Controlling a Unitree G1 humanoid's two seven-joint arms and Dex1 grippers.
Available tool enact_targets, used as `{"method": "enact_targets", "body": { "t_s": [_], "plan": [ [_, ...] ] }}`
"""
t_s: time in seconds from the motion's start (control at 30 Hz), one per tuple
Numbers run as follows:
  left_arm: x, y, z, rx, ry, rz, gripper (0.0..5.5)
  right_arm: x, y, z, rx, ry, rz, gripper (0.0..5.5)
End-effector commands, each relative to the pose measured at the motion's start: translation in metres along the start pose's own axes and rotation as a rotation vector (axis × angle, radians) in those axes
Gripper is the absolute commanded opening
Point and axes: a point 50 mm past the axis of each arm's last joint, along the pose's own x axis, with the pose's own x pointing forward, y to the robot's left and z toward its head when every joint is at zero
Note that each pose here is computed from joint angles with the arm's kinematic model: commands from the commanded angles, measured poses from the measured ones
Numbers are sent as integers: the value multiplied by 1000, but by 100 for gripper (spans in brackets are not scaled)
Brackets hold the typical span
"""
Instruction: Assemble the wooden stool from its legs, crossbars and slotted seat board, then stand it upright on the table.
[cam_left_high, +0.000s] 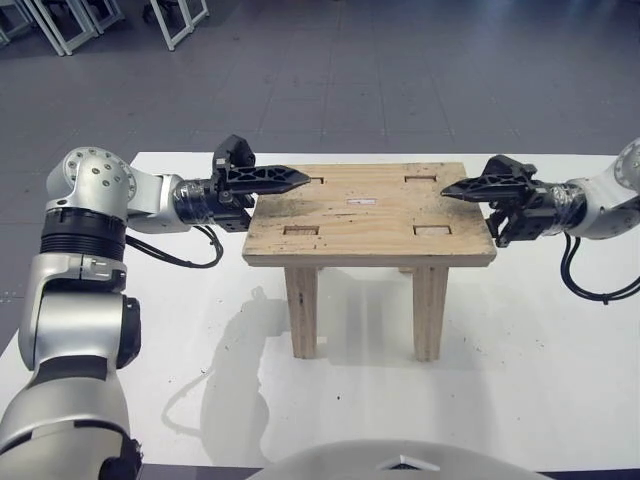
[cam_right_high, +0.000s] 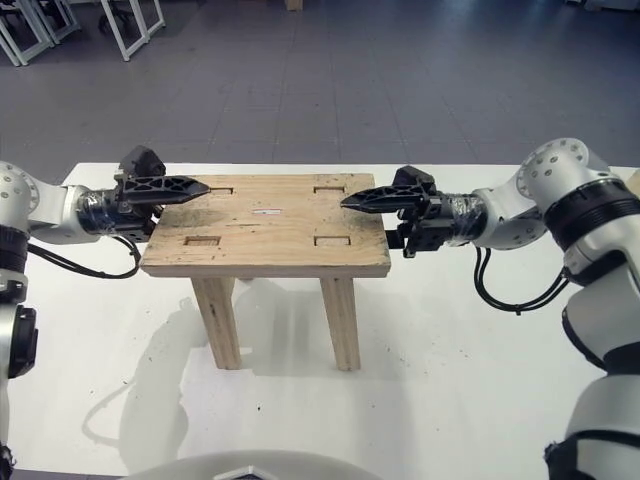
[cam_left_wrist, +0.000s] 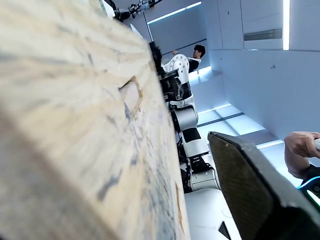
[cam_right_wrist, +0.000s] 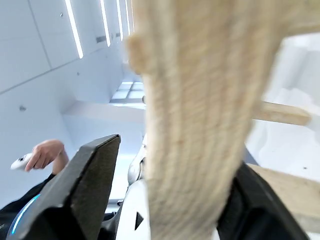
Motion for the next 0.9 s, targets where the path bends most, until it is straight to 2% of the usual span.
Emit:
{"method": "enact_targets", "body": {
  "t_s": [0.03, 0.13, 0.37, 0.6, 0.63, 0.7, 0.77, 0.9],
  "plan": [
    [-2, -8, 5, 19, -6, 17, 451, -8, -9, -2, 6, -39, -37, 353],
    [-6, -7, 3, 26, -2, 49, 508, -14, -15, -2, 1, -73, -69, 419],
    [-23, -10, 3, 48, -46, 102, 512, -30, -21, -4, -21, -157, -110, 547],
    [-63, -18, -1, 82, -163, 184, 512, -68, -17, -14, -55, -322, -150, 547],
    [-70, -20, 1, 109, -199, 188, 512, -74, -15, -13, -108, -368, -136, 547],
    [-84, -18, 2, 193, -253, 255, 512, -77, -14, -4, -382, -485, -135, 547],
    [-94, 1, 1, 277, -290, 398, 512, -74, -21, 13, -626, -668, -273, 547],
    [-81, 52, 17, 564, -507, 775, 512, -39, -46, 28, -788, -887, -577, 547]
  ]
}}
